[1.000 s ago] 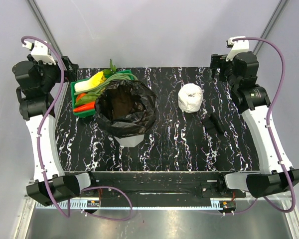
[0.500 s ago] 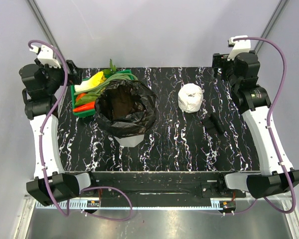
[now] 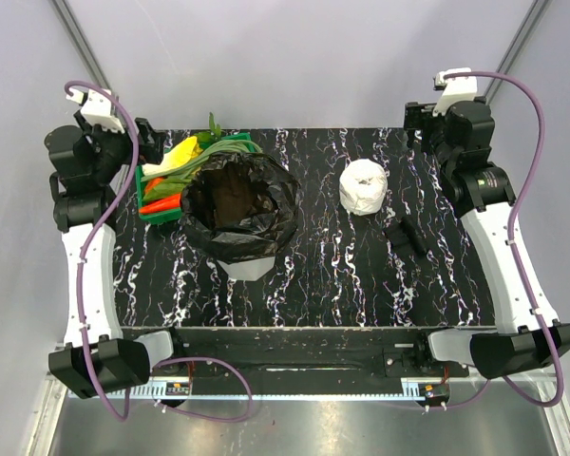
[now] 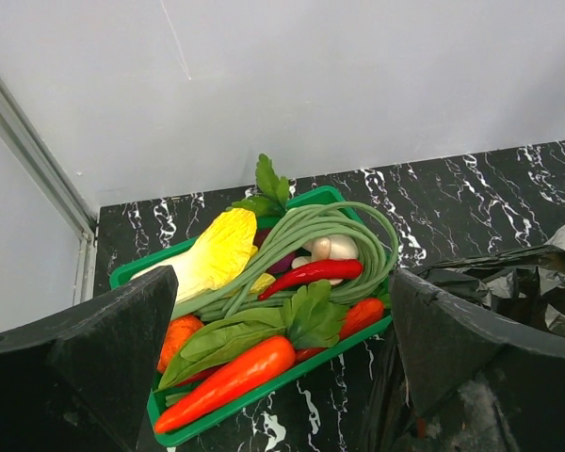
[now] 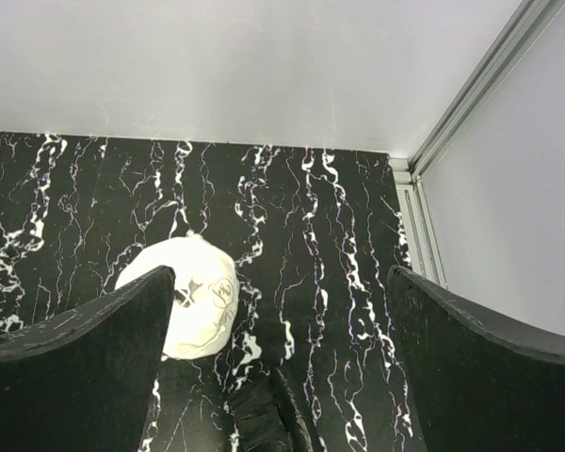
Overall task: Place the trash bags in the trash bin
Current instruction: Reset both arms
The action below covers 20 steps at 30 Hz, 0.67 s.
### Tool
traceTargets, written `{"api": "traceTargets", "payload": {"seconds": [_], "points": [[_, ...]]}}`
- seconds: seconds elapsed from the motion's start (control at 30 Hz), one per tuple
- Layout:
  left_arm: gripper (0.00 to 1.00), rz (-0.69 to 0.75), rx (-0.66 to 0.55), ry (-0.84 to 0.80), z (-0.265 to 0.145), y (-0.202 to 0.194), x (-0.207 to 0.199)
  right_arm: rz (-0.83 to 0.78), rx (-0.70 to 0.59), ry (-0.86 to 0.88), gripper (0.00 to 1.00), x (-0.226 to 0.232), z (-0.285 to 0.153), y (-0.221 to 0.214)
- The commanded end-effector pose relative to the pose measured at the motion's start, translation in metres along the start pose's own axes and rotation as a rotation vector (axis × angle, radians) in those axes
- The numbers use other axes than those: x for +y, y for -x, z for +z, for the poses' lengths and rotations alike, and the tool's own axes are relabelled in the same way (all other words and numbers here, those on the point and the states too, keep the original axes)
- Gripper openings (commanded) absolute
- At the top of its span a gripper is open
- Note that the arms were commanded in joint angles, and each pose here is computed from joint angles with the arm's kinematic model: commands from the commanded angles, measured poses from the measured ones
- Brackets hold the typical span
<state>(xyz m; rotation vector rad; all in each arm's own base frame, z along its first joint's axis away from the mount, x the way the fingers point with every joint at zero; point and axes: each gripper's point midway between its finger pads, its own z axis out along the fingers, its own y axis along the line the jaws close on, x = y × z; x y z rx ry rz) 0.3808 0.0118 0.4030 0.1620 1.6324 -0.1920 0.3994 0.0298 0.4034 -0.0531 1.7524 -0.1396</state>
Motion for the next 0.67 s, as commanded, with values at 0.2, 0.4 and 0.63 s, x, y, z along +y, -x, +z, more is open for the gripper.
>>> {"api": "traceTargets", "payload": {"seconds": [0.2, 0.4, 0.63], "points": [[0.99, 0.040, -0.076, 0.018, -0.006, 0.014, 0.000, 0.005, -0.067, -0.023, 1.00, -0.006, -0.007, 0.017], [0.99, 0.027, -0.061, -0.005, -0.004, 0.001, -0.008, 0.006, -0.063, -0.018, 1.00, -0.005, -0.005, 0.015], [0.99, -0.005, -0.066, 0.008, -0.004, 0.000, -0.008, -0.002, -0.057, -0.019, 1.00, -0.006, -0.005, 0.012]]}}
